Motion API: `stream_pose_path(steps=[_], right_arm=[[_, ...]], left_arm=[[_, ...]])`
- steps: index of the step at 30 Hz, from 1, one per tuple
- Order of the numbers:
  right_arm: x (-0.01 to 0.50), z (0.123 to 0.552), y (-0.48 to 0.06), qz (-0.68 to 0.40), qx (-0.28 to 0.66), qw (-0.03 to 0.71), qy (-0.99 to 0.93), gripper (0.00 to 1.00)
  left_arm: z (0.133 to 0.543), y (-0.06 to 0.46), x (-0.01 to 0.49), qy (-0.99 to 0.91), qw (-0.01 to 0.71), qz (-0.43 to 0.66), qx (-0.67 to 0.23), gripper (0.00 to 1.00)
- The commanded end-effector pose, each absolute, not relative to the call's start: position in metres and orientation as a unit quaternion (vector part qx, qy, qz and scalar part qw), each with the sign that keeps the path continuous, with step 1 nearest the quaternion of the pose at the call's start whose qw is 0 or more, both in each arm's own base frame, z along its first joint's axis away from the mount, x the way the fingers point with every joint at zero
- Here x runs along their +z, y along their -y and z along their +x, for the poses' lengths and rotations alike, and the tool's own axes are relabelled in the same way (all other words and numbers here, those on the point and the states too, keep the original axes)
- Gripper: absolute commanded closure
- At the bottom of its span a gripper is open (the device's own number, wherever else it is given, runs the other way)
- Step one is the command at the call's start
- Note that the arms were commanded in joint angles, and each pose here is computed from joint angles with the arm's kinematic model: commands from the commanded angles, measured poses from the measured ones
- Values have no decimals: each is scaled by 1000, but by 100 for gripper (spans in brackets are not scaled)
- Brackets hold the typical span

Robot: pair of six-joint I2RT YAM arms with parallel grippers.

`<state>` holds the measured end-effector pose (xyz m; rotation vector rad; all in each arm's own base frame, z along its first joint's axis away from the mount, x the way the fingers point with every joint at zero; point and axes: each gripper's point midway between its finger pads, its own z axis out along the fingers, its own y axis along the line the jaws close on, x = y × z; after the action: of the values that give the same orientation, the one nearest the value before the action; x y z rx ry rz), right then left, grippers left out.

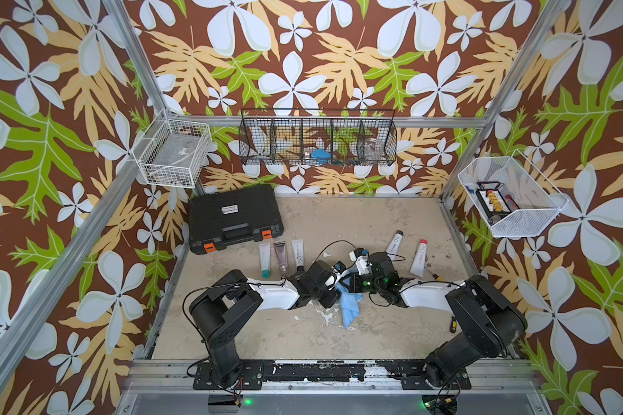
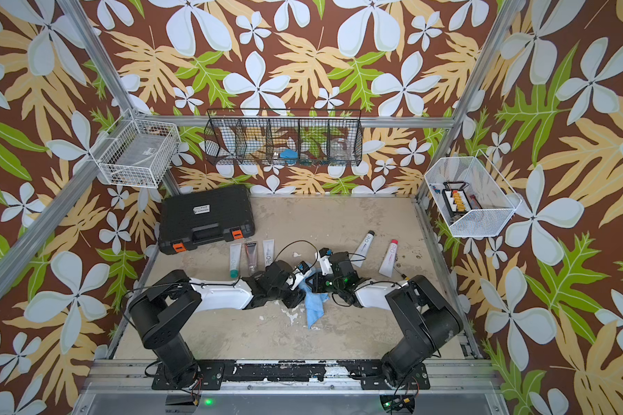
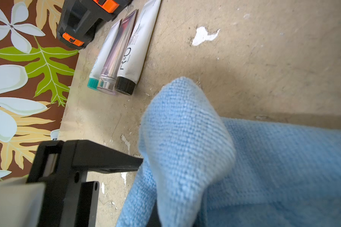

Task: Wipe the surface of the toothpaste tube
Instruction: Wipe the dirt from the toothpaste tube.

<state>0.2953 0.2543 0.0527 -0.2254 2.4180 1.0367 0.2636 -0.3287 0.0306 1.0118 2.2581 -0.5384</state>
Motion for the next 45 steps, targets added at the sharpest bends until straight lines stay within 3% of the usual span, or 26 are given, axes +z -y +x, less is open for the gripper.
stream_pose_path(steps=[1,11,18,24,39,45], right_arm=[[51,296,-252,-88,376,244,-889,100],[51,300,-245,-86,365,251,-892,100],[49,300,-244,-85,364,250,-893,100],[52,298,-246,-86,372,250,-890,100],[64,266,-272,-67,457,224,-858,100],[39,275,-254,-79,386,240,-887,100]], left_arm=[[257,323,25,-853,285,390,-197,42],[246,312,16,-860,266,387,-197,57],[245,309,20,-859,274,384,-200,57],[249,313,19,-858,270,387,-205,68],[259,317,23,-855,279,386,-204,73],[259,317,25,-854,281,387,-205,73]])
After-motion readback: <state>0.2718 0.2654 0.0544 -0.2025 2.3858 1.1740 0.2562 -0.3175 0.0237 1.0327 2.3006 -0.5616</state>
